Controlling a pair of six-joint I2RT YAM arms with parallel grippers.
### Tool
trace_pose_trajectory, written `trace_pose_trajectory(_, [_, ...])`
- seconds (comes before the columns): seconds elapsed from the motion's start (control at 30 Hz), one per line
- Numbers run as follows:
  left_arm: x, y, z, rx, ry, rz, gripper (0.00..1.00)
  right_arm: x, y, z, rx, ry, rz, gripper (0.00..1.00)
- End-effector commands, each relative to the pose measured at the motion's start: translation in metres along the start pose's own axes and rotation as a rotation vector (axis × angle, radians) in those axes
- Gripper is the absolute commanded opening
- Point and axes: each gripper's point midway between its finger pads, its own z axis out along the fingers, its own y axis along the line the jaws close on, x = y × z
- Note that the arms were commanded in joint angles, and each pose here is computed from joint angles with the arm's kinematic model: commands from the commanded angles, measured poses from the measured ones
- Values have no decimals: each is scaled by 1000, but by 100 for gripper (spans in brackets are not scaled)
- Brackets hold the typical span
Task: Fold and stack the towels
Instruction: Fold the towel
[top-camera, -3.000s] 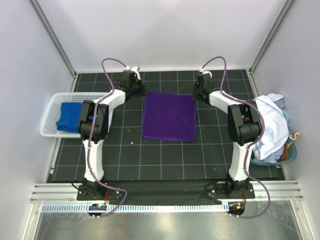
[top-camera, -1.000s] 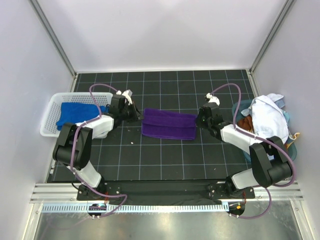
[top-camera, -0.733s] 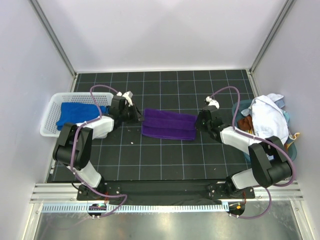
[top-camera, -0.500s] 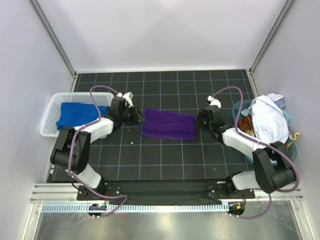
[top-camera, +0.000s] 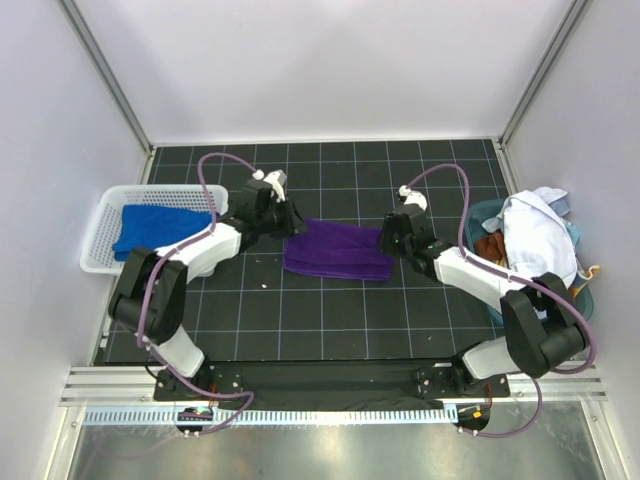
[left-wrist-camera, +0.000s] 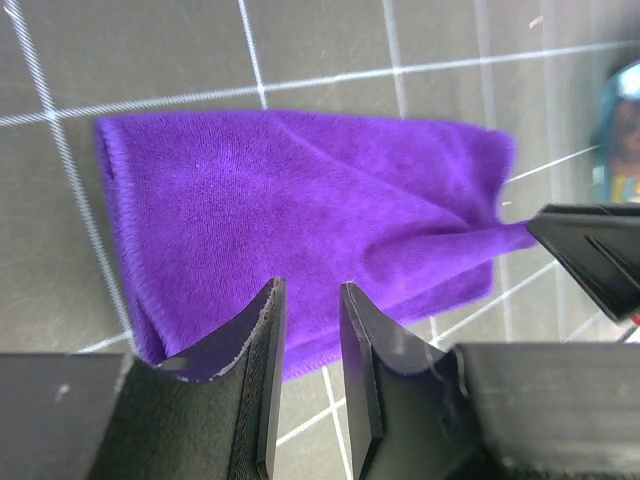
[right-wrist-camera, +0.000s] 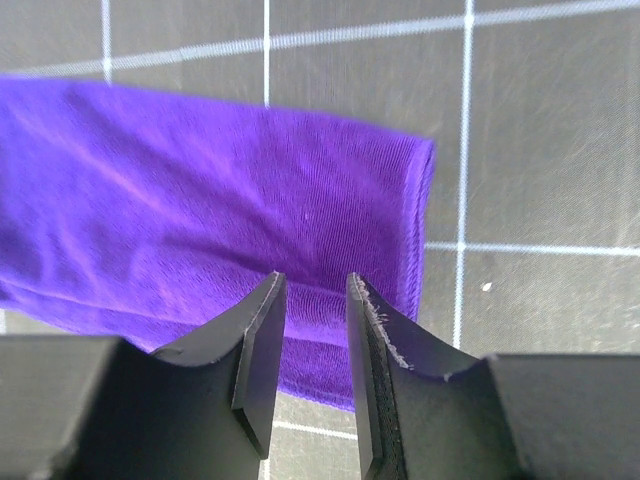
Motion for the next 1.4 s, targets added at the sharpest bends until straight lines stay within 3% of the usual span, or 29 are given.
trace_pose_trajectory(0.0, [17,21,17,-96,68,7,31,2,1,4,23,-4,8,38])
trace_pose_trajectory(0.4, [70,49,2,-187,158,18,25,48,-23,-10,45,52,25,36])
trace_pose_trajectory(0.77, [78,50,-20,-208,140,13,15,54,-24,-14,39,62,28,35])
trace_pose_trajectory(0.83, [69,40,-23,-184,121,14,17,50,-22,-17,34,57,30,36])
trace_pose_trajectory(0.97, [52,29,-33,-183,73,4,35,31,-16,-24,31,29,34,37])
trace_pose_trajectory(1.07, [51,33,-35,-226,73,0,42,20,-12,-27,34,16,28,38])
trace_pose_trajectory(1.37, [59,51,-21,-321,112,-28,46,4,-4,-12,54,24,12,38])
